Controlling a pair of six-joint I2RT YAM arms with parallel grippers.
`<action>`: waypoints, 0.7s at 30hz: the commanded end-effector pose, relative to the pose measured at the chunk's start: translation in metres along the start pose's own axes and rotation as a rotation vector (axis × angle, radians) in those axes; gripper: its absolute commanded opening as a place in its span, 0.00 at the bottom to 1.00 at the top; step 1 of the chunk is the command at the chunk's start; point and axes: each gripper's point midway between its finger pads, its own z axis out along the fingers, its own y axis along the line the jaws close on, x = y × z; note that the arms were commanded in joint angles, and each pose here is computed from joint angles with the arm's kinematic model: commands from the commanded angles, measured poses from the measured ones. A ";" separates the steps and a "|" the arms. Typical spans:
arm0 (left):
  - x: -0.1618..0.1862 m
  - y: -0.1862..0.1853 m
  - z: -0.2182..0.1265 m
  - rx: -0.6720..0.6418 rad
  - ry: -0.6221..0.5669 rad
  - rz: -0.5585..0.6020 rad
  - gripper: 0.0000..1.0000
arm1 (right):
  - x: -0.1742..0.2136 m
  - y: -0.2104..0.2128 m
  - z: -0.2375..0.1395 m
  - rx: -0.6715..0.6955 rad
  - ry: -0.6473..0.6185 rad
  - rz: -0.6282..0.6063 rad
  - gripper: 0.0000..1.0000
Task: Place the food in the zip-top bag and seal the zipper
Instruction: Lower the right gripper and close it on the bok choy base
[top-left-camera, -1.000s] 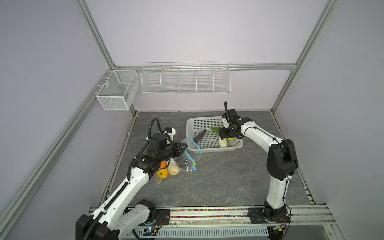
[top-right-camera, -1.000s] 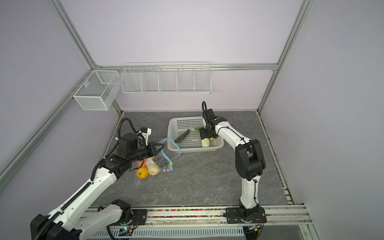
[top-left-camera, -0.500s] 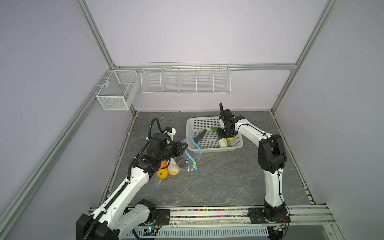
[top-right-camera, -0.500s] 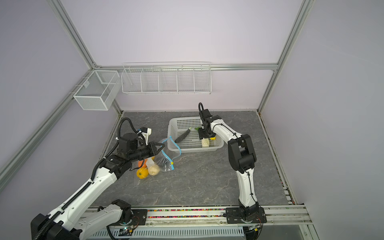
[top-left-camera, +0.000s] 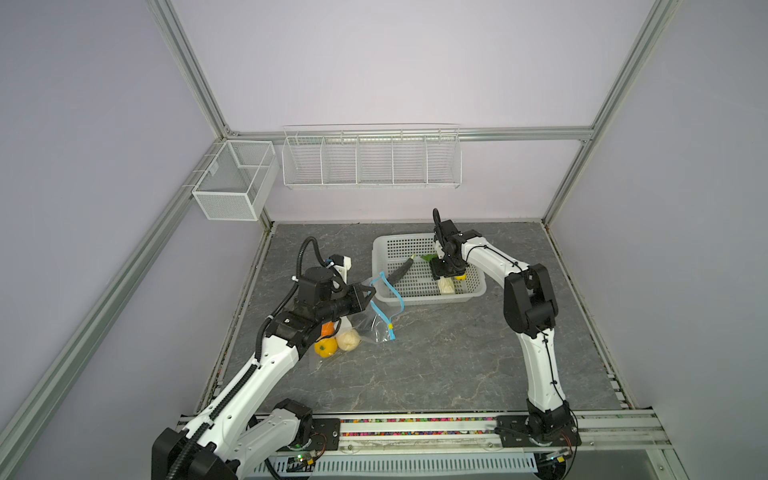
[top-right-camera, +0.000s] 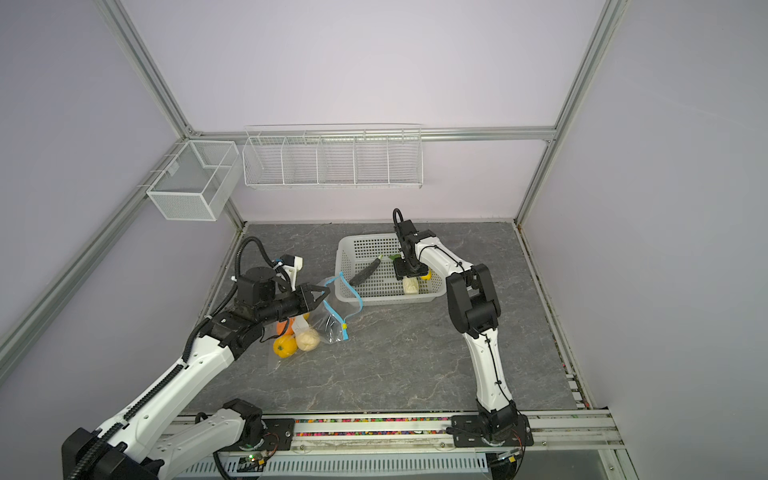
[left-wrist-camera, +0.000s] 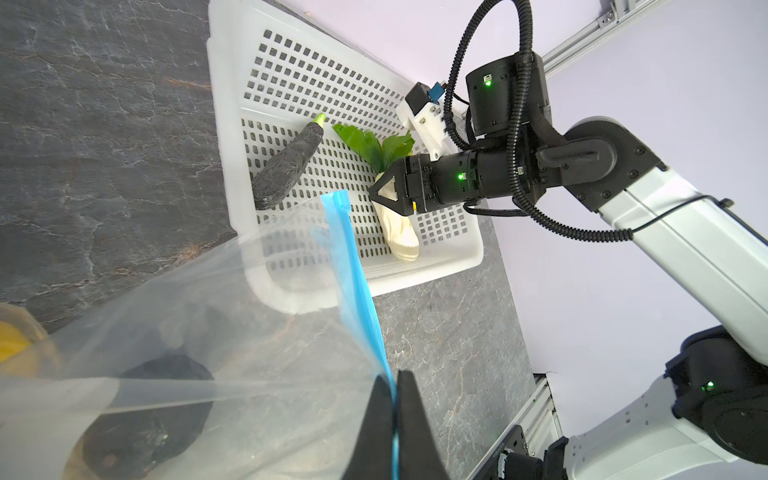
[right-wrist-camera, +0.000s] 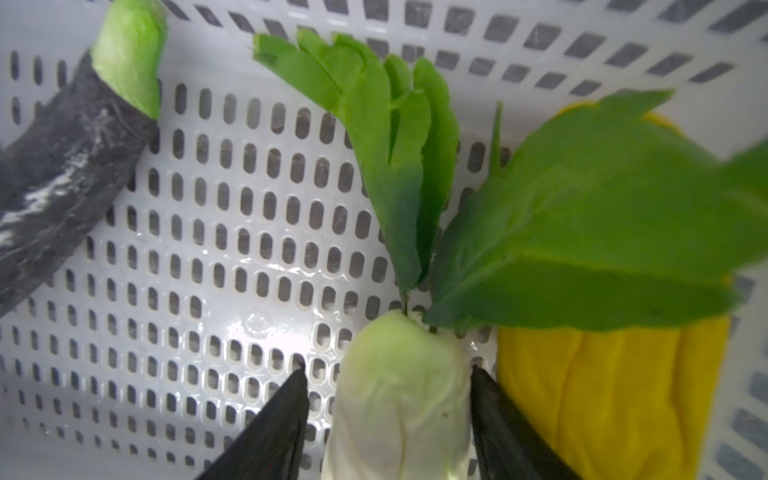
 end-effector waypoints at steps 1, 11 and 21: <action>-0.003 -0.005 -0.004 0.026 -0.021 0.007 0.00 | 0.003 0.002 0.007 0.001 0.030 -0.001 0.63; -0.003 -0.003 -0.005 0.020 -0.027 0.007 0.00 | 0.007 0.004 0.018 -0.011 0.055 0.005 0.63; -0.001 -0.002 -0.004 0.029 -0.030 -0.012 0.00 | -0.004 0.007 0.000 -0.036 -0.007 0.022 0.55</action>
